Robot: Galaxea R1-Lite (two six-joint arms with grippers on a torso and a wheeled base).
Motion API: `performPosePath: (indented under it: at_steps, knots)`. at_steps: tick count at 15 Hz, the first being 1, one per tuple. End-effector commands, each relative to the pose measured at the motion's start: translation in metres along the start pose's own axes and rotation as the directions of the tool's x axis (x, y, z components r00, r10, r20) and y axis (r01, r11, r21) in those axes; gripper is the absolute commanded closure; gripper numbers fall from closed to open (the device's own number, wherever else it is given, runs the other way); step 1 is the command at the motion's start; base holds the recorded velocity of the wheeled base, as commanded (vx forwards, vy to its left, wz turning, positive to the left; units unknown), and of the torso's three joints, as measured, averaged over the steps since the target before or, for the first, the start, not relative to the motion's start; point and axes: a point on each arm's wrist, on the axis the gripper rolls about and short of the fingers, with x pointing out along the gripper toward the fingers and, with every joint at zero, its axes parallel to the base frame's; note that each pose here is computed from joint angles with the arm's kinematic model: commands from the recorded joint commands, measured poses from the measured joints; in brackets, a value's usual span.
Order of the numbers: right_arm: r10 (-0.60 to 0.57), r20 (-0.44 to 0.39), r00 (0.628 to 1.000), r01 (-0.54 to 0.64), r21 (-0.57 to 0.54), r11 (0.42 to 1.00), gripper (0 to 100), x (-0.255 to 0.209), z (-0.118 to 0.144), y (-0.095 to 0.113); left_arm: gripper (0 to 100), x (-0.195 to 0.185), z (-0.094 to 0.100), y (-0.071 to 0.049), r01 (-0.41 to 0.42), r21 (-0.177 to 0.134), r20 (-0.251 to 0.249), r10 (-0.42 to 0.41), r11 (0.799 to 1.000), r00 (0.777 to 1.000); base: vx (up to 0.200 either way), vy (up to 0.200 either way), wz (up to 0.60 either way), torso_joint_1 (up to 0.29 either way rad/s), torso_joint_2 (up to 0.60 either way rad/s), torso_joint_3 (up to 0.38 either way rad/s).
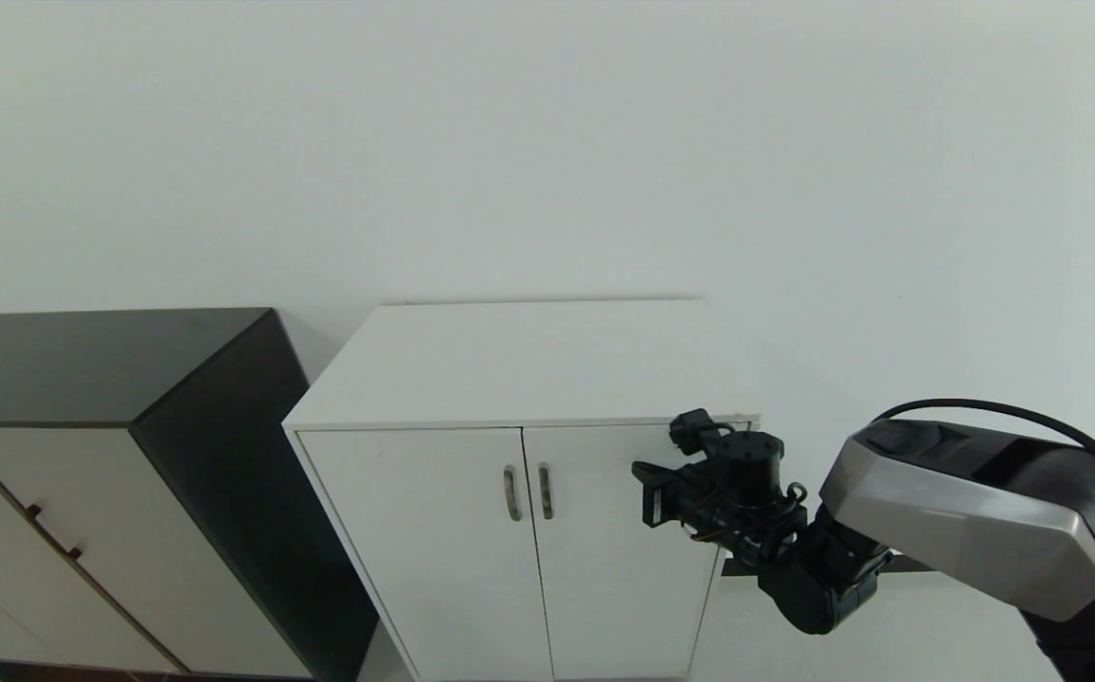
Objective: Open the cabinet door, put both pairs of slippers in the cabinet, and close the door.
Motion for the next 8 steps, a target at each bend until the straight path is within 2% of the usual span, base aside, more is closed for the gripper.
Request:
performPosePath:
  at_steps: [1, 8]
  knots:
    - [0.0, 0.003, 1.0, 0.0, 0.001, 1.0, 100, 0.0004, 0.0006, -0.0002, 100, 0.0, 0.0, 0.0, 0.0, -0.001, 0.001, 0.0, 1.0, 1.0, 0.0, 0.0, 0.0, 0.0, 0.0, 0.0]
    - [-0.01, 0.006, 1.0, 0.01, 0.003, 1.0, 100, 0.0035, -0.0008, -0.0055, 100, 0.0, 0.0, 0.0, 0.0, 0.001, 0.001, 0.0, 1.0, 1.0, 0.0, 0.0, 0.0, 0.0, 0.0, 0.0]
